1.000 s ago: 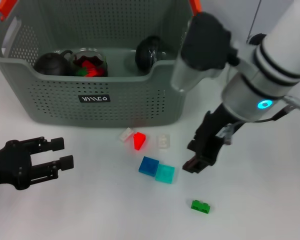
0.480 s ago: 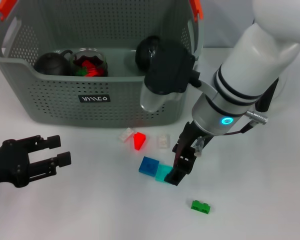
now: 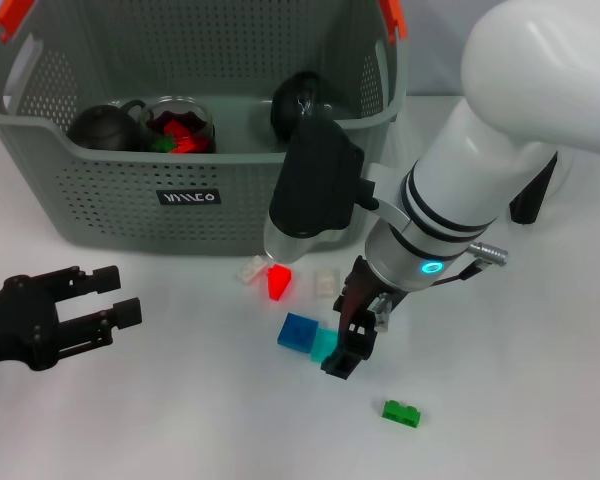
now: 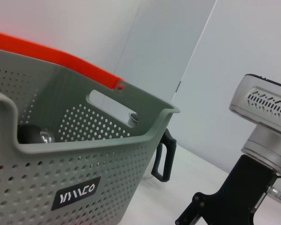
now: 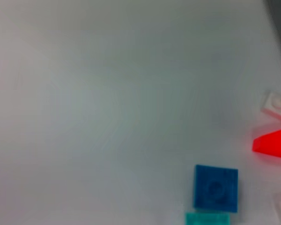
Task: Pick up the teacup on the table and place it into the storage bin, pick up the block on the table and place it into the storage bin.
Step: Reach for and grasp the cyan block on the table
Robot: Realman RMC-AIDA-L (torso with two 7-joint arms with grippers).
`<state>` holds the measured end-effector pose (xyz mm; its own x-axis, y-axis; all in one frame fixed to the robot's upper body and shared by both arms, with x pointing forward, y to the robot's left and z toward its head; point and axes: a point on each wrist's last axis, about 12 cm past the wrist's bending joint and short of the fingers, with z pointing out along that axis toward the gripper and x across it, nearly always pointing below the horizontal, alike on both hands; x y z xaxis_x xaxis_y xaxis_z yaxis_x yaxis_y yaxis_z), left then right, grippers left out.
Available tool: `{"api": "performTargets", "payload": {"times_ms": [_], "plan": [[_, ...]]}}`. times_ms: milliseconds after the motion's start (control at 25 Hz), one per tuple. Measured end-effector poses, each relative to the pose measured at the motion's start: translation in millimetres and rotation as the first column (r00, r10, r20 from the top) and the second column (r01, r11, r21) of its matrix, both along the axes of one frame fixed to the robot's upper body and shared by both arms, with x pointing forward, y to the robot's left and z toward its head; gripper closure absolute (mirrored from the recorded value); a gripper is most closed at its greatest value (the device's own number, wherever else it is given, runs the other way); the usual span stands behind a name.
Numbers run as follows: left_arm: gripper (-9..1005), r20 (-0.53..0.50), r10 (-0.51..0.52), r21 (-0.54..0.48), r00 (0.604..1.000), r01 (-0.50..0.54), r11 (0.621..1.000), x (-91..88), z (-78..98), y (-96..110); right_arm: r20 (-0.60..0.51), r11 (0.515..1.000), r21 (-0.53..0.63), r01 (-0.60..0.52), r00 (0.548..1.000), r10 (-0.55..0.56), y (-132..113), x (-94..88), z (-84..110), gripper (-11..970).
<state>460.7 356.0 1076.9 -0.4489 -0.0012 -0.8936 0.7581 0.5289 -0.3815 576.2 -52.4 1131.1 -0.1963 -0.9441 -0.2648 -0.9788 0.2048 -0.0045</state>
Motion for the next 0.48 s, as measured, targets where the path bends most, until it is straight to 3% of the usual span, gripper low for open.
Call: {"api": "performTargets", "payload": {"times_ms": [480], "plan": [[355, -0.008, 0.013, 0.0, 1.0, -0.013, 1.0, 1.0, -2.6, -0.9, -0.009, 0.999, 0.026, 0.033, 0.999, -0.033, -0.9, 5.6, -14.6, 156]]}}
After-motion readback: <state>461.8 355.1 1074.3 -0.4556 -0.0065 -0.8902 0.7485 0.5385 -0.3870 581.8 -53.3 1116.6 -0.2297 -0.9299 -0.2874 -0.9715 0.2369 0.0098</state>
